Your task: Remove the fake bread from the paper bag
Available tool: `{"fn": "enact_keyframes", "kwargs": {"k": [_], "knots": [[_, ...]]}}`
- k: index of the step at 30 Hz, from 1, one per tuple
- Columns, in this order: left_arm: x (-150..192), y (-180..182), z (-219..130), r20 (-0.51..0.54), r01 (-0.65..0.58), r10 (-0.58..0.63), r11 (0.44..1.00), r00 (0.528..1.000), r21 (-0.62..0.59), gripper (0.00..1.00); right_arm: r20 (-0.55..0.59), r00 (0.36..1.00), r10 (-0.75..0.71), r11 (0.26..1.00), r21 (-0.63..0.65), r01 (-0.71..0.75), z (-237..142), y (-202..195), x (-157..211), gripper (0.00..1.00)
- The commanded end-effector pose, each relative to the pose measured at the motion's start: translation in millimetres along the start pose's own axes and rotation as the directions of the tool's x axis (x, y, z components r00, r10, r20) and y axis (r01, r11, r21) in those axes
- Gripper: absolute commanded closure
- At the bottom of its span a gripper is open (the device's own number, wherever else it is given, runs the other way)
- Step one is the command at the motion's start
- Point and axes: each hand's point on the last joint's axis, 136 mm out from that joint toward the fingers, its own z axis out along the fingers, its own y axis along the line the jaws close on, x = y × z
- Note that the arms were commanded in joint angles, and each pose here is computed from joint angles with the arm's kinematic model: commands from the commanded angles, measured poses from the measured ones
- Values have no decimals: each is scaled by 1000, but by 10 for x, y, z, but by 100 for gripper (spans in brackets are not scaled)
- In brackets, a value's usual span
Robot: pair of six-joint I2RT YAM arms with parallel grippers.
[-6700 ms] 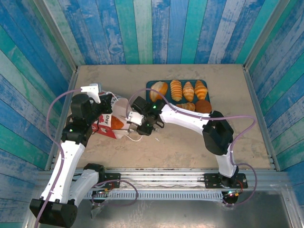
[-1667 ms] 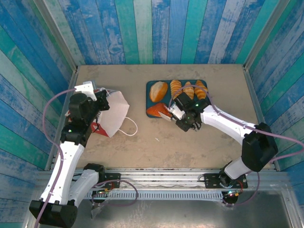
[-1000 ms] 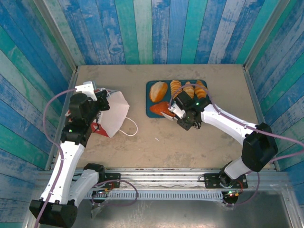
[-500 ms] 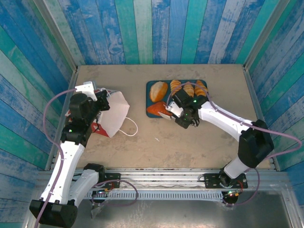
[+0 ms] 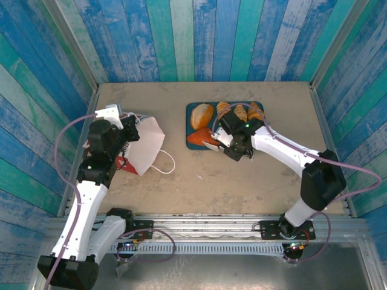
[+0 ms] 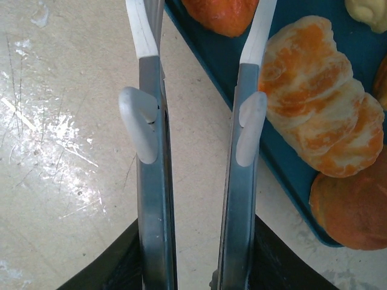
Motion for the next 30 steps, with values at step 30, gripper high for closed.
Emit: {"fn": "enact_keyframes", "kwargs": {"k": [30], "knots": [[-60, -12, -37, 30, -11, 11, 1000, 999, 2, 100, 22, 999, 42, 999, 20, -43, -144, -65, -1, 61]]}}
